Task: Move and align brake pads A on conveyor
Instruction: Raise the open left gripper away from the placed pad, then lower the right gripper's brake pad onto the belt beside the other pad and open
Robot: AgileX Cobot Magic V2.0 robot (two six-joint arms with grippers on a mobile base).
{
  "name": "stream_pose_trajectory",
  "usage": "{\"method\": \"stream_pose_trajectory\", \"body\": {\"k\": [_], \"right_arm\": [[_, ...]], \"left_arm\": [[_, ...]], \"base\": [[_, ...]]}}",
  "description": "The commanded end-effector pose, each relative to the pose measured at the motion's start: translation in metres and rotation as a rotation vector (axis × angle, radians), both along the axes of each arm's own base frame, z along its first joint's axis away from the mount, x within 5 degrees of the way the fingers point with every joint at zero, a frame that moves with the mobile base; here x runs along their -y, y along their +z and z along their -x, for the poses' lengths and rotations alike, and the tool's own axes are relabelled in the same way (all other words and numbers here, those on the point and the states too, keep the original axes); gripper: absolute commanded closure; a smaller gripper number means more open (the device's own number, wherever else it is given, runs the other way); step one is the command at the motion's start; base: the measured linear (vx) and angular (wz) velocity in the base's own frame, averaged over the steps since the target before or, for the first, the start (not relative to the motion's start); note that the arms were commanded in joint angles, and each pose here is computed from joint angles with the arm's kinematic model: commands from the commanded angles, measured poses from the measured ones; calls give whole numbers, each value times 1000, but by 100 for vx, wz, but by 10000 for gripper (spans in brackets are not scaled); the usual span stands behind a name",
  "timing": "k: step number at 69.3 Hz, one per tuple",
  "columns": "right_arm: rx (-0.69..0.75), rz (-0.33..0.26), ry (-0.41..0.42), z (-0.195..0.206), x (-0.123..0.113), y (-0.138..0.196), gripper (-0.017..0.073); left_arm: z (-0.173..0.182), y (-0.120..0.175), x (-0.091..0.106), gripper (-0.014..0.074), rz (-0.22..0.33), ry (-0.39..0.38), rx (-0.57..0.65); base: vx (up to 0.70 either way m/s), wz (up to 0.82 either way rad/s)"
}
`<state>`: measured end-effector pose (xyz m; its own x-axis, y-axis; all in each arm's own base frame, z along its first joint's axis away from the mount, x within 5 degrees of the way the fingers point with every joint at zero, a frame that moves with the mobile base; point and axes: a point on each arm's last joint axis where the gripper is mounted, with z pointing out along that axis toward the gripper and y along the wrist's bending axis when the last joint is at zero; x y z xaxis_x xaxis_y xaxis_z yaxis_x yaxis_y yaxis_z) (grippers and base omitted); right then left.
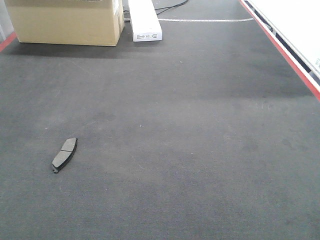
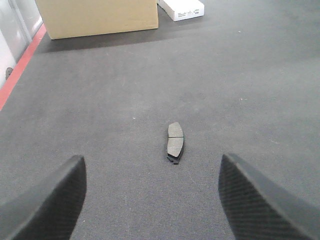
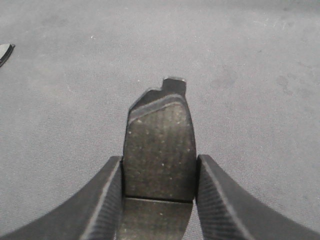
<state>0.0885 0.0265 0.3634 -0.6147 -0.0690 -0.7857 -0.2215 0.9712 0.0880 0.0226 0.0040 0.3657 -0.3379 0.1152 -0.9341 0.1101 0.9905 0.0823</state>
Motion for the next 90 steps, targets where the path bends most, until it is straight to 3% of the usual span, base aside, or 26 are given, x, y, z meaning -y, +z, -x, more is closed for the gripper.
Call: {"method": "stream_pose_trajectory", "body": {"k": [1,11,24,39,62,82,90], "right_arm": [[114,-26,-6,-4,0,15,571],[108,-28,-9,-4,0,14,571],[84,23,-87,-11,6,11,571],[41,60,-92,-26,3,5,568],[43,54,-76,-60,-8,-1,564],[-68,75,-78,-104,-17,-14,564],[-132,52,-85,-125,-11,-22,564]], "left_arm": [[-3,12,1,77,7,-1,82],[-3,12,1,77,7,-1,82],[-3,12,1,77,7,-1,82],[-3,12,1,77,7,-1,82],[-3,12,1,77,7,-1,82],[-3,12,1,77,7,-1,82],[-3,12,1,77,7,-1,82]], "base": [[0,0],[0,0],[0,0],[0,0],[0,0],[0,0],[0,0]]}}
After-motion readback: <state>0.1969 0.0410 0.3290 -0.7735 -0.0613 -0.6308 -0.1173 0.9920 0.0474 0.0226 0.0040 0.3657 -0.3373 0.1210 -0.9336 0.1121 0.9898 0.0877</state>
